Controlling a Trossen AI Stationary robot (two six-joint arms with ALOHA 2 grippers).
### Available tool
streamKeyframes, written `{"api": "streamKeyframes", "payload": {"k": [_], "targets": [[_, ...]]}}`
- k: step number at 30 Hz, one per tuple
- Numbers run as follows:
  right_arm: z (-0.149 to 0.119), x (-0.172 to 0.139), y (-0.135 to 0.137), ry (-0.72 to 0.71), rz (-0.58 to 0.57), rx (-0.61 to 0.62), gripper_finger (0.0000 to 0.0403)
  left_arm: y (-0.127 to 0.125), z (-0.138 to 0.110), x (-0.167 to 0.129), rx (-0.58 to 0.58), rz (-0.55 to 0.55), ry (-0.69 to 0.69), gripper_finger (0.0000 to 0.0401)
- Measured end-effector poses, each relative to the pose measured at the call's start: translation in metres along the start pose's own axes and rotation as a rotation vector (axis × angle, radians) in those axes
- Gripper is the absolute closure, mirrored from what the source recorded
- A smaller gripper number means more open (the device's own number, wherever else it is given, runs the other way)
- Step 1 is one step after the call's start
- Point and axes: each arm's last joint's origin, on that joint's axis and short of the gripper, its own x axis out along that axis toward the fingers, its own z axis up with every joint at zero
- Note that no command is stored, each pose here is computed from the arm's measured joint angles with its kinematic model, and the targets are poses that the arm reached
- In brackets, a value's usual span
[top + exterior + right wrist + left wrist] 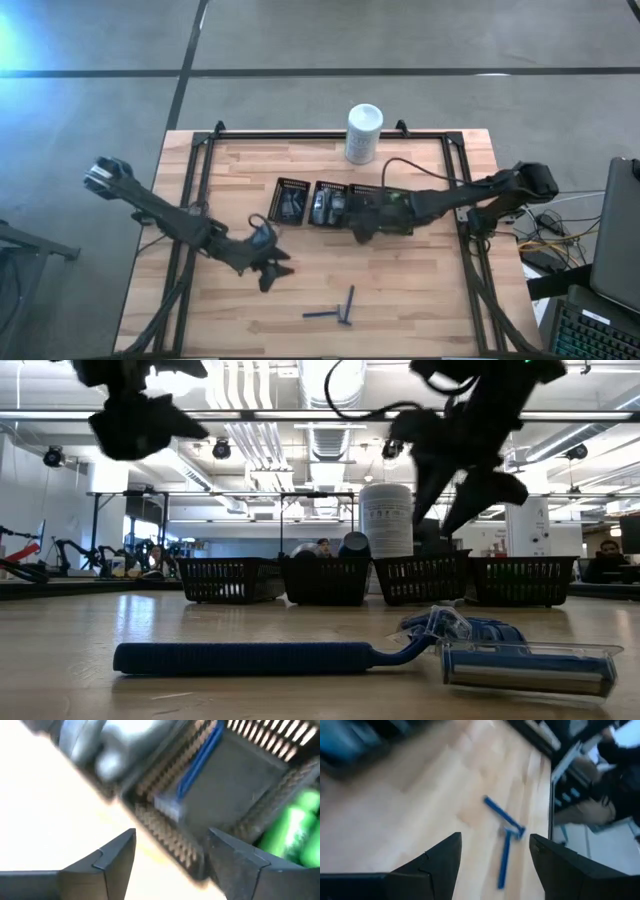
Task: Pick & Place Travel size toiletries
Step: Put the blue razor into the middle right black bin
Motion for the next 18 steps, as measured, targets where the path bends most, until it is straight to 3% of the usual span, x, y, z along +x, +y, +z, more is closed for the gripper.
{"api": "streamKeyframes", "payload": {"k": [4,7,10,14,18], "targets": [[-0.022,-0.013,-0.001,0.187,0.024,-0.107,0.0153,-0.006,-0.021,0.029,-0.022,-0.003,0.131,0.0163],[-0.044,-0.018,0.005,0.306,0.086,-0.264,0.0146,-0.008,-0.038,0.048,-0.006,-0.003,0.267,0.0163],[-0.069,-0.024,0.014,0.338,0.183,-0.615,0.0143,-0.014,-0.049,0.060,-0.002,-0.028,0.368,0.0163],[-0.094,-0.028,0.020,0.292,0.270,-1.097,0.0146,-0.023,-0.052,0.067,-0.040,-0.033,0.385,0.0163],[-0.097,-0.021,0.031,0.244,0.375,-1.267,0.0160,-0.028,-0.049,0.068,-0.040,-0.037,0.363,0.0163]]}}
